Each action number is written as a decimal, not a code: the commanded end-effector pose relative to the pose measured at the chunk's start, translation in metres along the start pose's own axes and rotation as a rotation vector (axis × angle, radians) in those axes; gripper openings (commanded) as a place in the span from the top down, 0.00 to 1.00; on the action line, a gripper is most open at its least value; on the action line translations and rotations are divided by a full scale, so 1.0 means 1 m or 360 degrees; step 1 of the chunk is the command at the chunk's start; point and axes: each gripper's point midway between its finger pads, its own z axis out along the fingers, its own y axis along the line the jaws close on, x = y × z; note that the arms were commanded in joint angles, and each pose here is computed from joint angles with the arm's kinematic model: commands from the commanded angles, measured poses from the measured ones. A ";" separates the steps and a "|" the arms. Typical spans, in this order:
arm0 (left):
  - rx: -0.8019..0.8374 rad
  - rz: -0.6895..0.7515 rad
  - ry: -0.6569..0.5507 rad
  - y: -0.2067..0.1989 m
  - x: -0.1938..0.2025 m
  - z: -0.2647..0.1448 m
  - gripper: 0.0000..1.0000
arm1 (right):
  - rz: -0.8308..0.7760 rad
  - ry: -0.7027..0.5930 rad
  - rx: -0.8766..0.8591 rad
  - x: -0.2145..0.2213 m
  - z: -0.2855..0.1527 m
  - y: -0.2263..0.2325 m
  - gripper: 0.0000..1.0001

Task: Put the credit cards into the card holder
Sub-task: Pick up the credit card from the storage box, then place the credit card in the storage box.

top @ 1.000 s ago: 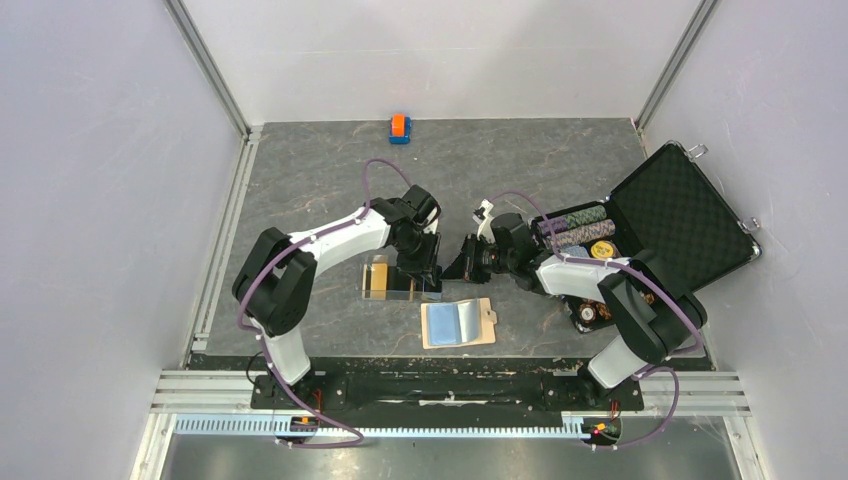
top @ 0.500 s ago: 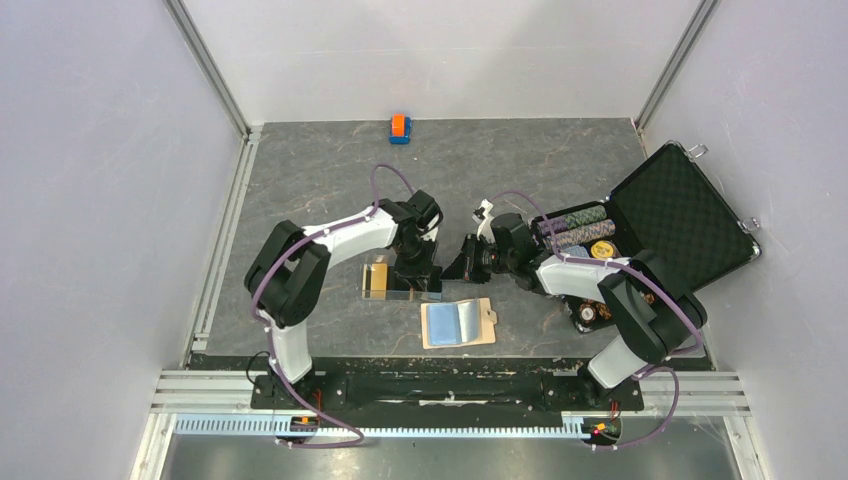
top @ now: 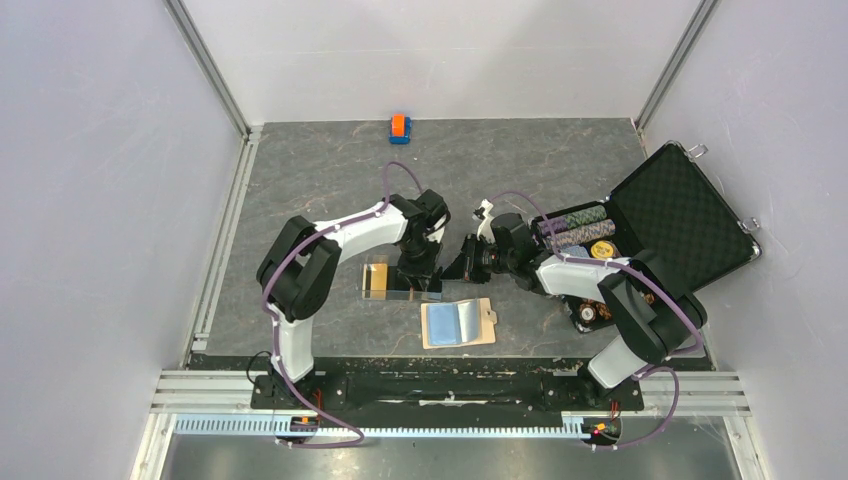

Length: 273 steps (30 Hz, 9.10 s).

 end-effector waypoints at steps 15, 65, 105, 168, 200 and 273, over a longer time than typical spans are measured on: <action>0.0048 0.0093 -0.0135 -0.017 -0.018 -0.012 0.93 | -0.0028 0.0045 -0.0033 0.004 0.000 0.005 0.90; 0.0427 0.0047 -0.0251 -0.059 -0.032 -0.031 0.83 | -0.0045 0.0031 -0.0022 0.001 -0.003 0.007 0.89; 0.0378 -0.0019 -0.0574 -0.040 -0.040 -0.084 0.98 | -0.0149 -0.0119 -0.0070 -0.020 -0.019 0.028 0.36; 0.1815 -0.0053 -0.1041 -0.056 0.000 -0.218 0.71 | -0.0195 -0.0286 -0.0949 -0.051 -0.071 0.148 0.68; 0.1900 -0.0124 -0.1131 -0.041 0.001 -0.229 0.61 | -0.0082 -0.0332 -0.1149 -0.050 -0.088 0.161 1.00; 0.1782 -0.0056 -0.1024 -0.053 0.018 -0.203 0.88 | -0.0012 -0.0365 -0.1260 -0.050 -0.109 0.172 1.00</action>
